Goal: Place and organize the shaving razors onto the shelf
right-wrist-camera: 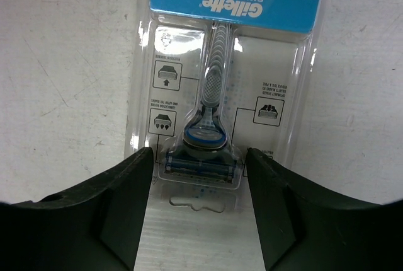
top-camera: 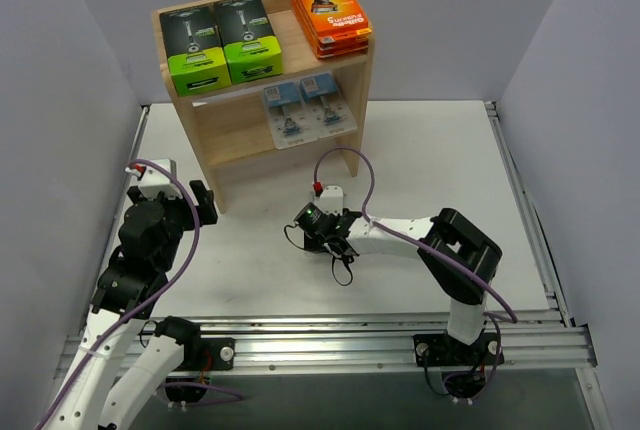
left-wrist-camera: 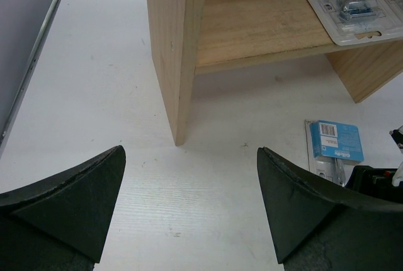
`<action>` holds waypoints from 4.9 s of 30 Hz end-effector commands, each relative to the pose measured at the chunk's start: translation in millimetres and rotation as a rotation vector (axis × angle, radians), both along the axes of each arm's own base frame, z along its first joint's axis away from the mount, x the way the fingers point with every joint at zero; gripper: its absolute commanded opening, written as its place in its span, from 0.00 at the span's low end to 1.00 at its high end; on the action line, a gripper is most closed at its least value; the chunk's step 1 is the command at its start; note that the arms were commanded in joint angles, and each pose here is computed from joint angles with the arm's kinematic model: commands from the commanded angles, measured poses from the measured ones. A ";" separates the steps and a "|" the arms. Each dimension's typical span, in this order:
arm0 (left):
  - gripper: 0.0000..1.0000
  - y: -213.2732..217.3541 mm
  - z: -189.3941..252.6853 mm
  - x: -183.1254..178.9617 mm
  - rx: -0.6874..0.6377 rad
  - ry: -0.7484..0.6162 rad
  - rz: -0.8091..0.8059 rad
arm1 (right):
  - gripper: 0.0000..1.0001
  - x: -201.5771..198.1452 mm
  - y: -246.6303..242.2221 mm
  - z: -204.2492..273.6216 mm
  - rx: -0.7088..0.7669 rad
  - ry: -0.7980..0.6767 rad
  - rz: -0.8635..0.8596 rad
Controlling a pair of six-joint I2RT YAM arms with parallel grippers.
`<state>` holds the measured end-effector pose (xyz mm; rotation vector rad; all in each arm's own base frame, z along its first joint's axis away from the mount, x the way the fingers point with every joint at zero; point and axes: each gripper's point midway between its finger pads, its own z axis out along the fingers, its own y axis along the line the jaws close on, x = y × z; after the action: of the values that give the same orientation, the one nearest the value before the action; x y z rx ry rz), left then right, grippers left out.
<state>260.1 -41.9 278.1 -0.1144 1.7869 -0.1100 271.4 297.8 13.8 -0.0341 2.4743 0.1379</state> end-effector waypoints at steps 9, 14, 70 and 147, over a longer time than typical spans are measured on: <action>0.94 -6.7 11.9 0.4 -0.010 -0.050 -0.033 | 0.49 -23.9 -23.2 -20.3 -0.139 0.061 -0.019; 0.94 -7.4 13.3 -0.5 -0.013 -0.055 -0.036 | 0.40 -22.9 -22.2 -21.0 -0.147 0.058 -0.014; 0.94 21.4 27.5 -13.8 -0.010 -0.122 0.100 | 0.00 -122.6 73.0 194.0 0.201 -0.179 0.666; 0.94 16.2 33.5 -18.5 -0.010 -0.161 0.070 | 0.00 109.3 160.0 293.8 0.139 -0.778 0.278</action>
<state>241.0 -23.0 299.1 -0.1809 1.6696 -0.0530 364.5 460.2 274.0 -0.4031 1.7502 0.3347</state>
